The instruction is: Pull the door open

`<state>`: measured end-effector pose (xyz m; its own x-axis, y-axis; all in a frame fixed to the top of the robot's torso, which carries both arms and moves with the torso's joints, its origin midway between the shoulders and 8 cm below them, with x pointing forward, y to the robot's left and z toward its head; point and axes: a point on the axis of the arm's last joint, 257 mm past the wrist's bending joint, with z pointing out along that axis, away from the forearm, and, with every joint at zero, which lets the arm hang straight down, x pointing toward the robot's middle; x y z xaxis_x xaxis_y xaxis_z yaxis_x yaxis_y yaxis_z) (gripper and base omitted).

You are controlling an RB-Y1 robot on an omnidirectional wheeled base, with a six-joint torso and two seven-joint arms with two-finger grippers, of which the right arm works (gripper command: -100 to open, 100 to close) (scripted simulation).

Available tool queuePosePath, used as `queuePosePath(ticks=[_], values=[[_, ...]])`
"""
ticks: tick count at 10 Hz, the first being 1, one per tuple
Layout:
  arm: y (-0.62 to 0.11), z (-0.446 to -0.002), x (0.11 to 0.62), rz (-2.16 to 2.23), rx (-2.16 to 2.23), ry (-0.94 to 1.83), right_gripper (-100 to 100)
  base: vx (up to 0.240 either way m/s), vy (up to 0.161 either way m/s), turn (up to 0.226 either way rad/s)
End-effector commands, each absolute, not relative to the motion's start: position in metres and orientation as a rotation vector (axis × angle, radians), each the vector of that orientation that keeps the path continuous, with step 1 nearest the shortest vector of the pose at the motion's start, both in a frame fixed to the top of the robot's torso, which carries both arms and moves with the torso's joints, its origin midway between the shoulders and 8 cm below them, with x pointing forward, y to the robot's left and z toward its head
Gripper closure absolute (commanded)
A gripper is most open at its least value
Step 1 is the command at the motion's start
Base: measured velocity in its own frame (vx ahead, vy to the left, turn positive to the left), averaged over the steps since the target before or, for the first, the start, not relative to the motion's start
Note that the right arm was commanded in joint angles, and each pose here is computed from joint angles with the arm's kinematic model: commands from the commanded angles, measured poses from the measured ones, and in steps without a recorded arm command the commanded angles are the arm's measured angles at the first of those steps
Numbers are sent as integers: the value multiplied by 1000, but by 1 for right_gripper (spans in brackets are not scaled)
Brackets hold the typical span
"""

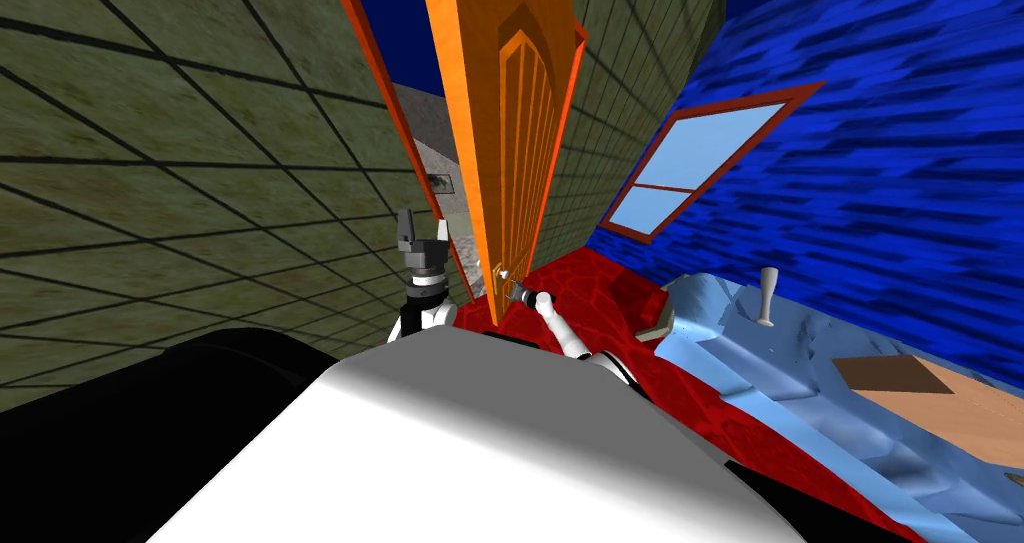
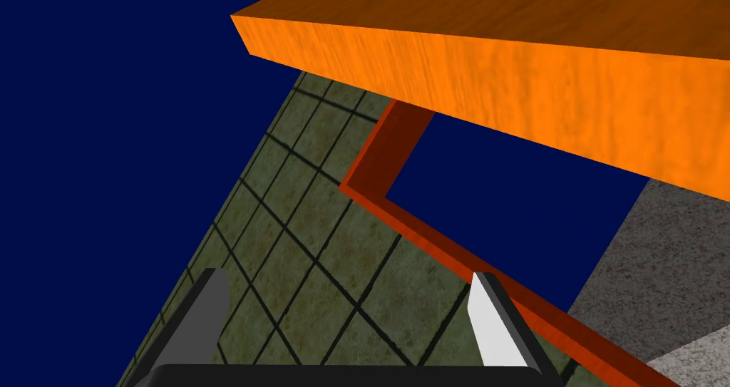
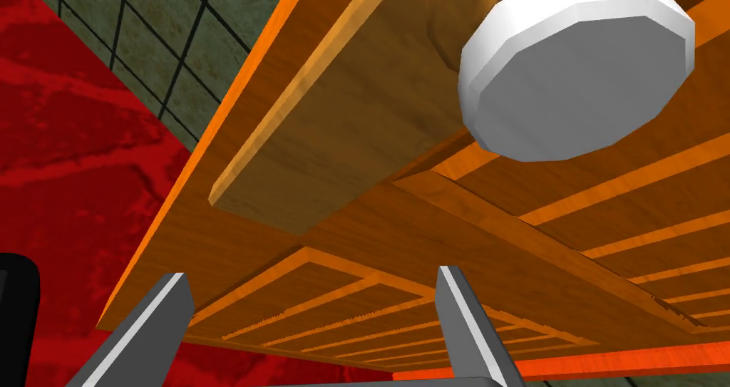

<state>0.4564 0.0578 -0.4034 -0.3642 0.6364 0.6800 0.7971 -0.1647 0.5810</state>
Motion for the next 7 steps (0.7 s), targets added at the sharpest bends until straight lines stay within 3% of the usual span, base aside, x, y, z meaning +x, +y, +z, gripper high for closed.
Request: queuePosePath(ticks=[1,7], values=[[63,-398,451,-1553,-1673,-1841,-100,30,-110,43],[84,-371,433,-1537,-1645,-1542,-100,13,-95,54]])
